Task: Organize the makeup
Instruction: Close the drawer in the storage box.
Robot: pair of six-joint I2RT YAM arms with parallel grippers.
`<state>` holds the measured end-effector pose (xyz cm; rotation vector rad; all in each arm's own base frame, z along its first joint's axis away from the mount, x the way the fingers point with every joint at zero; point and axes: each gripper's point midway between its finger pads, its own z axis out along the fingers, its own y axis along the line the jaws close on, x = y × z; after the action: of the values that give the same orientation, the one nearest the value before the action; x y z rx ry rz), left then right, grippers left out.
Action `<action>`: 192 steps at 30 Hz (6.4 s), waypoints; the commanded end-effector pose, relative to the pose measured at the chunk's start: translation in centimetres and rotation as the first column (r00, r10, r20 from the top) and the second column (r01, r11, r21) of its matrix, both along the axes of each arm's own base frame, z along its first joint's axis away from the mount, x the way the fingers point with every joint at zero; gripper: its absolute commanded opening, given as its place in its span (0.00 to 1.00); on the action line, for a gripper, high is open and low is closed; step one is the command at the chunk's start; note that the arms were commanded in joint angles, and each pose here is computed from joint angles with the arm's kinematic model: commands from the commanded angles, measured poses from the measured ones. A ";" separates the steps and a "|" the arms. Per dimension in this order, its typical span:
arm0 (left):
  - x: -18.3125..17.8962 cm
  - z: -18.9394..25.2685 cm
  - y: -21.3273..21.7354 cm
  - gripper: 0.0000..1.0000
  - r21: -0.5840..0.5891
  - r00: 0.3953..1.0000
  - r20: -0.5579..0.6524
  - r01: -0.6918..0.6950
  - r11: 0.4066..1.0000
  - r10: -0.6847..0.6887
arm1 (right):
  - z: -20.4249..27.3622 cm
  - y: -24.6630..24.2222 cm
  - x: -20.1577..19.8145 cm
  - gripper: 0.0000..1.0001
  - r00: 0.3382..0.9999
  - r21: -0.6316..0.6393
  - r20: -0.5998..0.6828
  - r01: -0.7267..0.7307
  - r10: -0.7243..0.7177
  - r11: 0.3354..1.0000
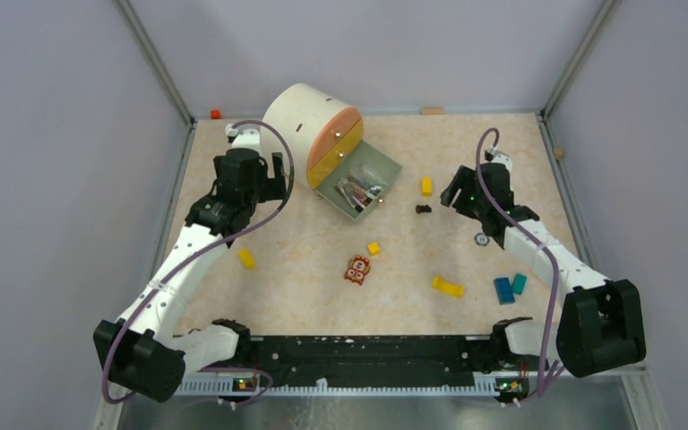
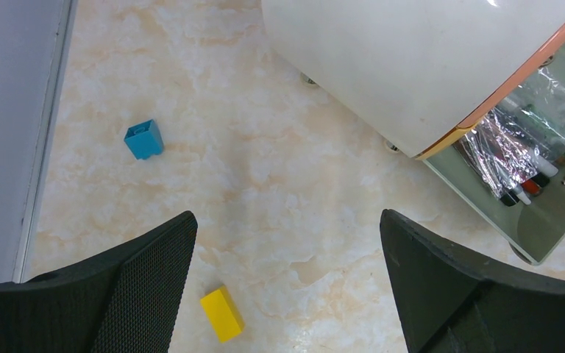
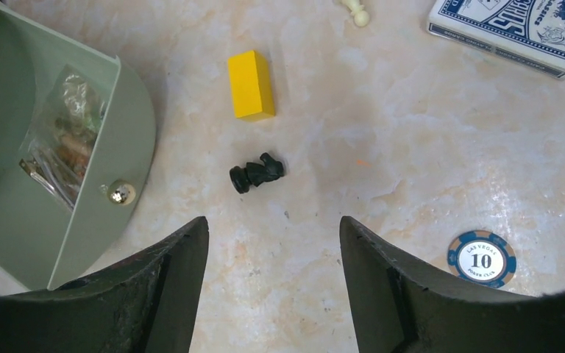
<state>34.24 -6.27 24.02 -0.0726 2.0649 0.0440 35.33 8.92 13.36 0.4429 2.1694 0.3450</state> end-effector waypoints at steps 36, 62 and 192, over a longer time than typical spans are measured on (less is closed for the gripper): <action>0.1 1.6 0.7 0.99 0.023 0.997 0.078 0.001 1.000 -0.003 | 0.6 -3.6 -0.1 0.63 0.973 -0.165 -0.034 0.221 -0.229 0.961; -0.1 0.7 -0.6 0.99 -0.066 0.999 0.045 0.025 0.997 -0.022 | -0.8 4.6 -1.6 0.62 0.989 -0.024 -0.092 -0.116 0.113 0.993; 26.5 8.5 -4.7 0.99 -0.204 0.964 0.257 0.124 0.971 -0.069 | 4.2 -2.8 1.3 0.64 0.999 0.046 -0.015 0.051 -0.051 0.998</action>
<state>59.76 -9.80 30.81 -0.1516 1.8545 -0.1418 36.50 3.84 15.65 0.6598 2.1368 0.2236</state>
